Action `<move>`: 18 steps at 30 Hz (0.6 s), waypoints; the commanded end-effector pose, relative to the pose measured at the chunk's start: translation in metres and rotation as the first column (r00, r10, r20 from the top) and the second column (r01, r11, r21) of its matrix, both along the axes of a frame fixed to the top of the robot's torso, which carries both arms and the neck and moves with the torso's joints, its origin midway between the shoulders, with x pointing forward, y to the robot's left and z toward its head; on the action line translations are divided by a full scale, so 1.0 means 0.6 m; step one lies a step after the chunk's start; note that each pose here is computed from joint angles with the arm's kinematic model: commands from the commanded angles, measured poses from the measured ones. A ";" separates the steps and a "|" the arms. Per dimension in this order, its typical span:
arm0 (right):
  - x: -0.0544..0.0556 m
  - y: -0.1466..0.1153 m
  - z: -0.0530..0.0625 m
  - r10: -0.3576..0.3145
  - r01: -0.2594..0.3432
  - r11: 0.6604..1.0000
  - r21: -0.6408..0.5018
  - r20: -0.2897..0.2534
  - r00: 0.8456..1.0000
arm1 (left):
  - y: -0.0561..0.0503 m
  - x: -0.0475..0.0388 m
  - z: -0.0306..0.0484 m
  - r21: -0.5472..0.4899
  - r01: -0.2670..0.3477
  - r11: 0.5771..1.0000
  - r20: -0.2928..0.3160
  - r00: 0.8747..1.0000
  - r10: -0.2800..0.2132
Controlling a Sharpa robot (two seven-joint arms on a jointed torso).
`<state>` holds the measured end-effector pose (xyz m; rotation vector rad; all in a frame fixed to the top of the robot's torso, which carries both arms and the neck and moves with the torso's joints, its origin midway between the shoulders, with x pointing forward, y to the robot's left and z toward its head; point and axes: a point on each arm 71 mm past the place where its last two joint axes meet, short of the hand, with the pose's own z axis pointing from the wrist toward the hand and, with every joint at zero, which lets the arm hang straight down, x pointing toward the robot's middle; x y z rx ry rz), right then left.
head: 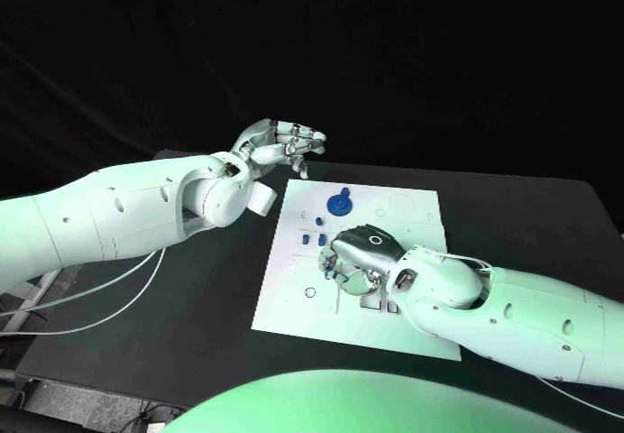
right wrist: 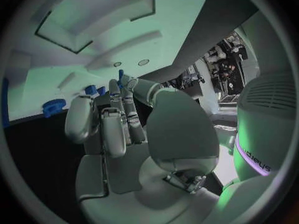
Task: Assemble the parts on the task board
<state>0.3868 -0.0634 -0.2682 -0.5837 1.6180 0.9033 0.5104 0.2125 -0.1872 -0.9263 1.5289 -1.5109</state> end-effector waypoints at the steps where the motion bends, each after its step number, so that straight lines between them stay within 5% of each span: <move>1: -0.002 0.002 -0.004 0.013 -0.013 1.000 -0.024 0.006 1.000 | -0.003 0.000 0.003 -0.014 0.004 1.000 0.002 1.000 -0.004; 18: 0.001 -0.002 -0.012 0.009 -0.008 0.998 -0.062 0.006 1.000 | -0.002 -0.001 0.002 -0.014 0.010 1.000 -0.002 1.000 -0.010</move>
